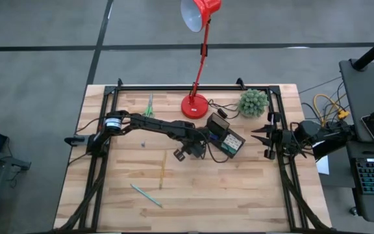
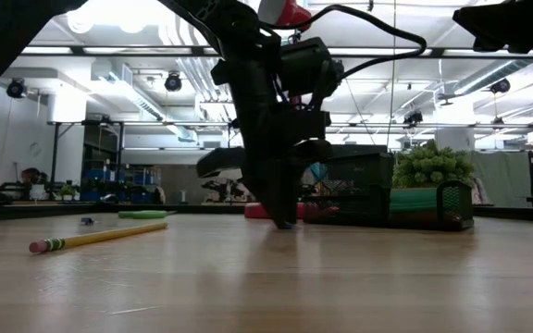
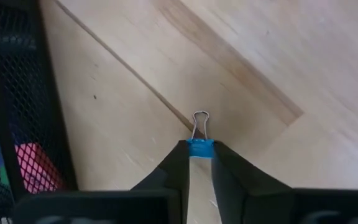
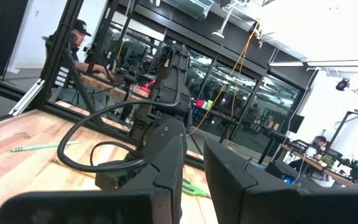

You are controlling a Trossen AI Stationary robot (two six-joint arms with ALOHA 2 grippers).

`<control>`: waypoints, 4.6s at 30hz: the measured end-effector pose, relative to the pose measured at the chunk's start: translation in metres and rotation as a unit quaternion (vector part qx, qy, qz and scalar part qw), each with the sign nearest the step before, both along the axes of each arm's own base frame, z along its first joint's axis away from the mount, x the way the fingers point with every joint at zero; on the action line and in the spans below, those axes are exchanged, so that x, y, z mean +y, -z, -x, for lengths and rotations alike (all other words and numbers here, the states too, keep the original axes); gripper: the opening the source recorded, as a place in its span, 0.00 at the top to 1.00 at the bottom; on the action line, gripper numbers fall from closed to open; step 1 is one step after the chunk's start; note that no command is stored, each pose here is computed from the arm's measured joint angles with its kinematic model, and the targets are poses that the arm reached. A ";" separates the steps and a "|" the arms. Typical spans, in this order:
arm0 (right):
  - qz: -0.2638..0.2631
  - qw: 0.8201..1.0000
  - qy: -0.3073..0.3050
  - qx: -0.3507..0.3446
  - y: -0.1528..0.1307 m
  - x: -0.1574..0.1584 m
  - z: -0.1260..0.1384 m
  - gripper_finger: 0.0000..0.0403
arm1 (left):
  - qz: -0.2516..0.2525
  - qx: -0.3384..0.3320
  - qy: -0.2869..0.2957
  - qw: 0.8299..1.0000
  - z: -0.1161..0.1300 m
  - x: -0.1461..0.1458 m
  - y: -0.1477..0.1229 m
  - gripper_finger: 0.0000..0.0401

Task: Pick and place office supplies into organizer
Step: Put the right binder clip into the desk organizer, then put the binder clip into the desk organizer

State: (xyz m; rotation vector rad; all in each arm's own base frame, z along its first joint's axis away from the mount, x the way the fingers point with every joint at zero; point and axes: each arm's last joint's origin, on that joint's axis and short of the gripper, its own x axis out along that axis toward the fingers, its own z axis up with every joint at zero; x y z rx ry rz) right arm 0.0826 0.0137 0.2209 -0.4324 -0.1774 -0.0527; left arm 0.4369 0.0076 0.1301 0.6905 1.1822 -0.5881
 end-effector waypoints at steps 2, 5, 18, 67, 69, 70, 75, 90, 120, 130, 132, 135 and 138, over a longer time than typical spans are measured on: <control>0.000 1.000 0.000 0.000 0.000 0.000 0.000 0.86 | 0.003 -0.003 0.000 1.000 -0.001 0.000 -0.001 0.94; 0.000 1.000 0.000 0.000 0.000 0.000 0.000 0.86 | 0.004 -0.006 0.000 1.000 -0.002 -0.001 -0.002 0.94; 0.000 1.000 0.000 0.000 0.000 0.000 0.000 0.86 | 0.011 -0.036 -0.023 0.999 -0.008 -0.001 -0.028 0.93; 0.000 1.000 0.000 0.000 0.000 0.000 0.000 0.86 | -0.143 -0.203 -0.125 0.961 -0.016 0.033 -0.077 0.93; 0.000 1.000 0.000 0.000 0.000 0.000 0.000 0.86 | -0.142 -0.205 -0.125 0.960 -0.016 0.033 -0.077 0.93; 0.000 1.000 0.000 0.000 0.000 0.000 0.000 0.86 | -0.142 -0.205 -0.125 0.960 -0.017 0.033 -0.077 0.93; 0.003 1.000 0.001 0.000 0.000 0.000 0.000 0.86 | -0.129 -0.205 -0.118 0.963 -0.017 0.032 -0.076 0.93; 0.004 1.000 0.001 0.000 0.000 0.000 0.000 0.86 | -0.100 -0.205 -0.107 0.968 -0.016 0.035 -0.074 0.68; 0.009 1.000 0.002 0.000 0.000 0.000 0.000 0.86 | 0.002 -0.157 -0.397 0.904 0.033 -0.021 -0.127 0.56; 0.008 1.000 0.001 0.000 0.000 0.000 0.000 0.86 | -0.039 -0.001 -0.538 0.842 0.079 -0.047 -0.122 0.56; 0.008 1.000 0.001 0.000 0.000 0.000 0.000 0.86 | -0.048 0.012 -0.550 0.834 0.084 -0.054 -0.122 0.56; 0.008 1.000 0.001 0.000 0.000 0.000 0.000 0.86 | -0.065 0.022 -0.543 0.837 0.091 -0.066 -0.120 0.56; 0.008 1.000 0.001 0.000 0.000 0.000 0.000 0.86 | -0.091 0.002 -0.527 0.845 0.095 -0.076 -0.118 0.56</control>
